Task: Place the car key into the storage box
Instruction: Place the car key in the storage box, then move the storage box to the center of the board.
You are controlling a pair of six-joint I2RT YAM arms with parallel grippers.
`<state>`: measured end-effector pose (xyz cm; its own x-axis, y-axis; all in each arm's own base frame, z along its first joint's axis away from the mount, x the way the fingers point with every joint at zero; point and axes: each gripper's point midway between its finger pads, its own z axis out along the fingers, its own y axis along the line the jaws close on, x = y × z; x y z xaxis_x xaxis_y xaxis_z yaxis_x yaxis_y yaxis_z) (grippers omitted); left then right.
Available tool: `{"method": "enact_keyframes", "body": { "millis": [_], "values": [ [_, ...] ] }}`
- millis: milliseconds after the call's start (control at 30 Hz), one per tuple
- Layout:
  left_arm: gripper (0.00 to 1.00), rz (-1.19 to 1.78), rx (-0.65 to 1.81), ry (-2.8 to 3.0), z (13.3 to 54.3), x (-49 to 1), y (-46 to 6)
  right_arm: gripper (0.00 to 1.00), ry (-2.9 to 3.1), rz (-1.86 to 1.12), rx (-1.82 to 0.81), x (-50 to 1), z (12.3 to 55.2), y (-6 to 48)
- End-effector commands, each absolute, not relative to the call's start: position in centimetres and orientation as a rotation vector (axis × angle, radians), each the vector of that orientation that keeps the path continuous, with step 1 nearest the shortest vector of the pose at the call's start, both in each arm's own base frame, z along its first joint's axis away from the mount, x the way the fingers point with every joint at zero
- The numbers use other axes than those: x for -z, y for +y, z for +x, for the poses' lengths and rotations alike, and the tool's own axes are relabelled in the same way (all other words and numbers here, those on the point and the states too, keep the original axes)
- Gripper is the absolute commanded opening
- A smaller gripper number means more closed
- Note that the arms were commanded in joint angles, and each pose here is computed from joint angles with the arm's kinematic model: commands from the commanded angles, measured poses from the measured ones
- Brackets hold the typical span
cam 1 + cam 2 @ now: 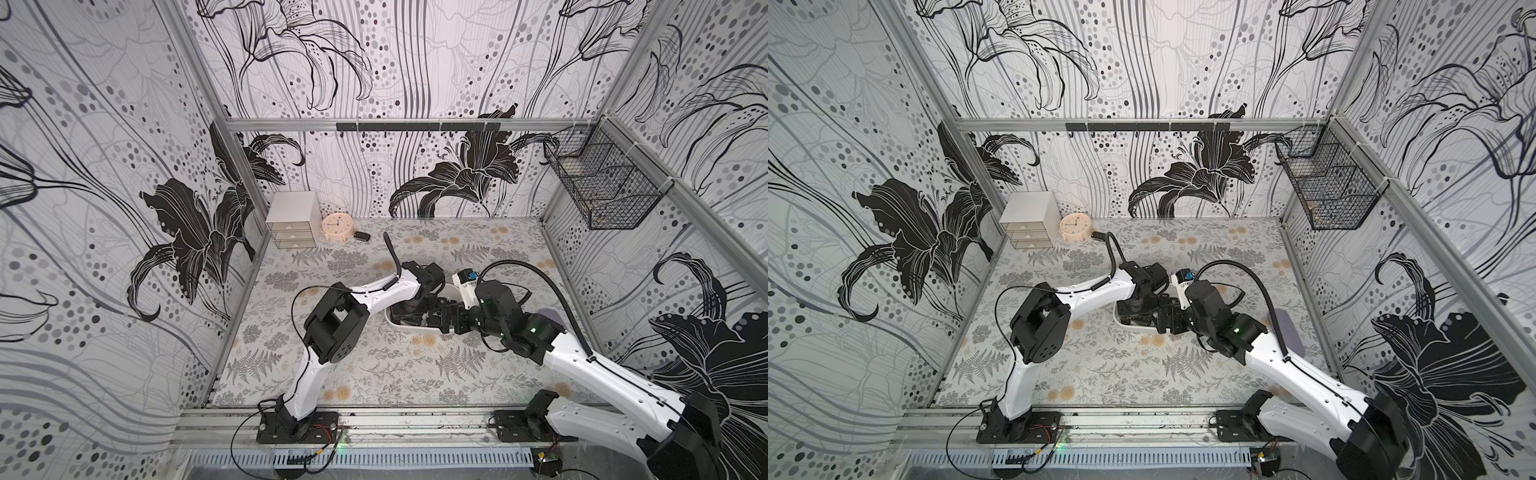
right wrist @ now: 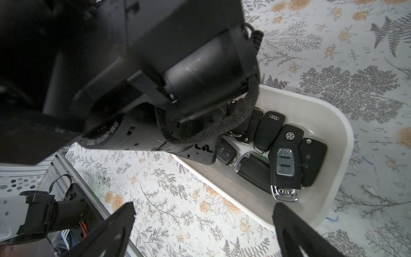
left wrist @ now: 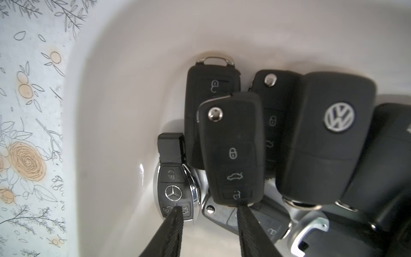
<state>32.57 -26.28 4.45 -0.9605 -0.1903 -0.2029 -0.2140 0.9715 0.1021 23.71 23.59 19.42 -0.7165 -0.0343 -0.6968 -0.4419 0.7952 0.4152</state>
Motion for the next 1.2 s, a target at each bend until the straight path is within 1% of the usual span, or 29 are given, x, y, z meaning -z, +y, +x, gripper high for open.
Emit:
{"method": "enact_keyframes", "body": {
  "millis": [0, 133, 300, 400, 467, 633, 800, 933, 1000, 1167],
  "values": [
    [0.43, -0.316, -0.233, 2.885, 33.9, -5.2, -25.5, 1.0, 2.261, -0.376, -0.746, -19.7, 23.7, 23.7],
    [0.43, -0.317, -0.217, 2.869, 34.5, -5.9, -25.7, 1.0, 2.262, -0.379, -0.742, -19.6, 23.7, 23.6],
    [0.45, -0.347, -0.223, 2.85, 34.3, -7.0, -25.2, 1.0, 2.261, -0.379, -0.742, -19.6, 23.7, 23.7],
    [0.45, -0.353, -0.187, 2.829, 34.2, -8.2, -25.2, 1.0, 2.261, -0.378, -0.746, -19.6, 23.8, 23.7],
    [0.47, -0.354, -0.153, 2.806, 34.1, -9.2, -25.4, 1.0, 2.26, -0.383, -0.753, -19.6, 23.8, 23.9],
    [0.57, -0.382, -0.16, 2.754, 33.5, -10.8, -24.0, 1.0, 2.257, -0.393, -0.771, -19.7, 23.7, 24.2],
    [0.58, -0.381, -0.257, 2.759, 32.7, -10.2, -22.2, 1.0, 2.258, -0.392, -0.776, -19.6, 23.6, 24.2],
    [0.56, -0.386, -0.28, 2.805, 32.2, -8.0, -21.5, 1.0, 2.255, -0.382, -0.783, -19.8, 23.5, 24.1],
    [0.54, -0.398, -0.298, 2.818, 32.0, -7.2, -21.2, 1.0, 2.25, -0.382, -0.783, -20.0, 23.6, 24.1],
    [0.46, -0.422, -0.311, 2.807, 31.4, -7.0, -20.3, 1.0, 2.249, -0.386, -0.769, -20.3, 23.9, 24.2]
  ]
}}
